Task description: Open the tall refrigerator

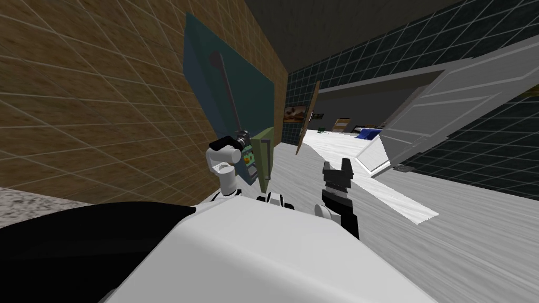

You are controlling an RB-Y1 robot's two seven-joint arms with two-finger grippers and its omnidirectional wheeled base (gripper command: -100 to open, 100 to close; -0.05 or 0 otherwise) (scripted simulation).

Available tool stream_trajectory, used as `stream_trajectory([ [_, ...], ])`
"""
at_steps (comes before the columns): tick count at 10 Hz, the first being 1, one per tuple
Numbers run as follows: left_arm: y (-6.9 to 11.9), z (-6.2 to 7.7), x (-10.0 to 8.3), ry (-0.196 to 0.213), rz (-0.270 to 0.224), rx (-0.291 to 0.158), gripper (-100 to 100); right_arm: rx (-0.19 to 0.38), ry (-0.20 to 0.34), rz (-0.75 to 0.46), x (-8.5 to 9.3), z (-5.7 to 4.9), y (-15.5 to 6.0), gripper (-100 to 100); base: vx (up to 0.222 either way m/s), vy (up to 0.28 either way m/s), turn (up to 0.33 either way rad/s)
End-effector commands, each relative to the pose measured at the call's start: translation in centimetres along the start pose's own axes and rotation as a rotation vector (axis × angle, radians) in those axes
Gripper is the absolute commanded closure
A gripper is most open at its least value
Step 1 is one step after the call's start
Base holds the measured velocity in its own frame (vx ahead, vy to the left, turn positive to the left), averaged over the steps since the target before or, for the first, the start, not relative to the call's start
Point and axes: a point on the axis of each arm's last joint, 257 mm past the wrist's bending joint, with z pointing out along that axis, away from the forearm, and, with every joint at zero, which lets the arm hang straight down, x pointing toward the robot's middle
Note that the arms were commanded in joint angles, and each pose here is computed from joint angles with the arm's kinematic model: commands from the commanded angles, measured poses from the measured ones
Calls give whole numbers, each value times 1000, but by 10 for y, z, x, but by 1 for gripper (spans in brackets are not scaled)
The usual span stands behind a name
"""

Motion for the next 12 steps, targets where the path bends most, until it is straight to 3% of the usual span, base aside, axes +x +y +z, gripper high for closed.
stream_trajectory([
  [1,10,3,4,14,-8,-44,-100,0,0,0,0,0,0,0,0,69,-22],
  [12,-6,0,38,103,-35,-108,-100,0,0,0,0,0,0,0,5,90,-35],
])
